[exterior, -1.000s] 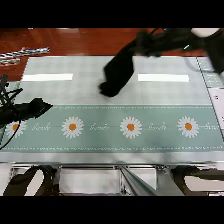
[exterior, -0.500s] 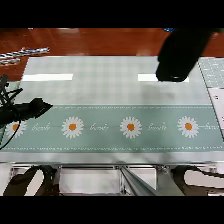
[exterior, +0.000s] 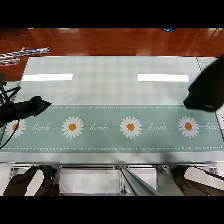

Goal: Fold the shirts.

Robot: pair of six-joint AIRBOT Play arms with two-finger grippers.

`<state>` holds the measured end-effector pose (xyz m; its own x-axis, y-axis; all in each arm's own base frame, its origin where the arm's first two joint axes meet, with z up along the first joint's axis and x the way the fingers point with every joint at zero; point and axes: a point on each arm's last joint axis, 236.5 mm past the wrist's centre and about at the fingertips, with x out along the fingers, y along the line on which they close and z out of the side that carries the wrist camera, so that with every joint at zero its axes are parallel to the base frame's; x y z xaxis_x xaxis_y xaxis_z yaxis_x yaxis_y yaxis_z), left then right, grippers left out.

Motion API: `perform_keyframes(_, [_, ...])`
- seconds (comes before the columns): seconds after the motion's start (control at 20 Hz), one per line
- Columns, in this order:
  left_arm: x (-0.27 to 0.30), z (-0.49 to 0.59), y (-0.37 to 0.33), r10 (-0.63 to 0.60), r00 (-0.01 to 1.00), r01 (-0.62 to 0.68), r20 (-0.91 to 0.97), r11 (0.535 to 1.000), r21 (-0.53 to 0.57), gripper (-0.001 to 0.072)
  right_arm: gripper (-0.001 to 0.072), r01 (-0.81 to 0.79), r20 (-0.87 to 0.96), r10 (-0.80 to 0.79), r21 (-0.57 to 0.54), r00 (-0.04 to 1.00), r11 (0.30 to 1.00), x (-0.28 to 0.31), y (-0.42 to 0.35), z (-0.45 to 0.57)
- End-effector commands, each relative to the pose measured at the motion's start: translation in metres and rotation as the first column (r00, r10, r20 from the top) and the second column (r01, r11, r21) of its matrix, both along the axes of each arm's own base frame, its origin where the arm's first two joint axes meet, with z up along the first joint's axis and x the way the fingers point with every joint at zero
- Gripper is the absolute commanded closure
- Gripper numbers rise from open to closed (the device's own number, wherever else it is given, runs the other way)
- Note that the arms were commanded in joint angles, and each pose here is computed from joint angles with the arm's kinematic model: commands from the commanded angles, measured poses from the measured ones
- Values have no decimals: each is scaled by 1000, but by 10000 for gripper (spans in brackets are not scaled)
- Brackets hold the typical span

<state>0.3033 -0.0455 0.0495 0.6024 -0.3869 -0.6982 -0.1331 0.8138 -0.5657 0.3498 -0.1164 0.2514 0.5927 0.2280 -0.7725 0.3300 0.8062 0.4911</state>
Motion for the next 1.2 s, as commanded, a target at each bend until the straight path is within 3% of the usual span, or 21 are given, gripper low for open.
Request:
perform_keyframes(0.0, [10, 5, 7, 34, 999, -34, 40, 999, 14, 682, 698, 150, -208, -158, -53, 965, 987, -70, -35, -37])
perform_keyframes(0.15, [17, 8, 13, 60, 996, -61, 71, 998, 23, 682, 697, 295, -313, -302, -70, 900, 953, -130, -51, -71])
perform_keyframes(0.4, [31, 12, 24, 113, 987, -117, 113, 993, 28, 682, 697, 547, -471, -540, -136, 698, 826, -237, -56, -124])
perform_keyframes(0.55, [34, 8, 24, 117, 987, -120, 106, 993, 20, 682, 694, 641, -586, -682, -328, 438, 693, -313, -55, -147])
perform_keyframes(0.6, [35, 7, 22, 113, 988, -116, 105, 993, 20, 682, 676, 645, -605, -713, -394, 354, 654, -334, -55, -150])
perform_keyframes(0.65, [36, 5, 20, 107, 989, -109, 105, 994, 21, 682, 504, 654, -618, -727, -423, 298, 627, -345, -55, -153])
perform_keyframes(0.7, [38, 3, 16, 99, 990, -102, 103, 995, 22, 682, 327, 649, -629, -715, -412, 305, 639, -344, -52, -157])
perform_keyframes(0.75, [41, 0, 13, 92, 991, -94, 100, 995, 23, 682, 295, 642, -632, -708, -406, 317, 650, -342, -52, -158])
perform_keyframes(0.95, [67, -3, 16, 128, 980, -136, 154, 990, 44, 682, 303, 646, -636, -683, -358, 360, 674, -327, -57, -163])
perform_keyframes(1.0, [76, 6, 21, 142, 974, -153, 178, 987, 45, 682, 352, 657, -617, -663, -295, 424, 694, -307, -59, -164])
perform_keyframes(1.05, [88, 22, 24, 145, 967, -158, 210, 986, 46, 682, 484, 666, -569, -643, -208, 513, 716, -276, -63, -160])
perform_keyframes(1.1, [100, 44, 27, 143, 957, -159, 251, 986, 46, 682, 568, 679, -493, -633, -110, 597, 726, -240, -67, -151])
perform_keyframes(1.15, [112, 70, 28, 131, 945, -153, 300, 987, 50, 681, 593, 662, -387, -615, -17, 686, 749, -197, -71, -136])
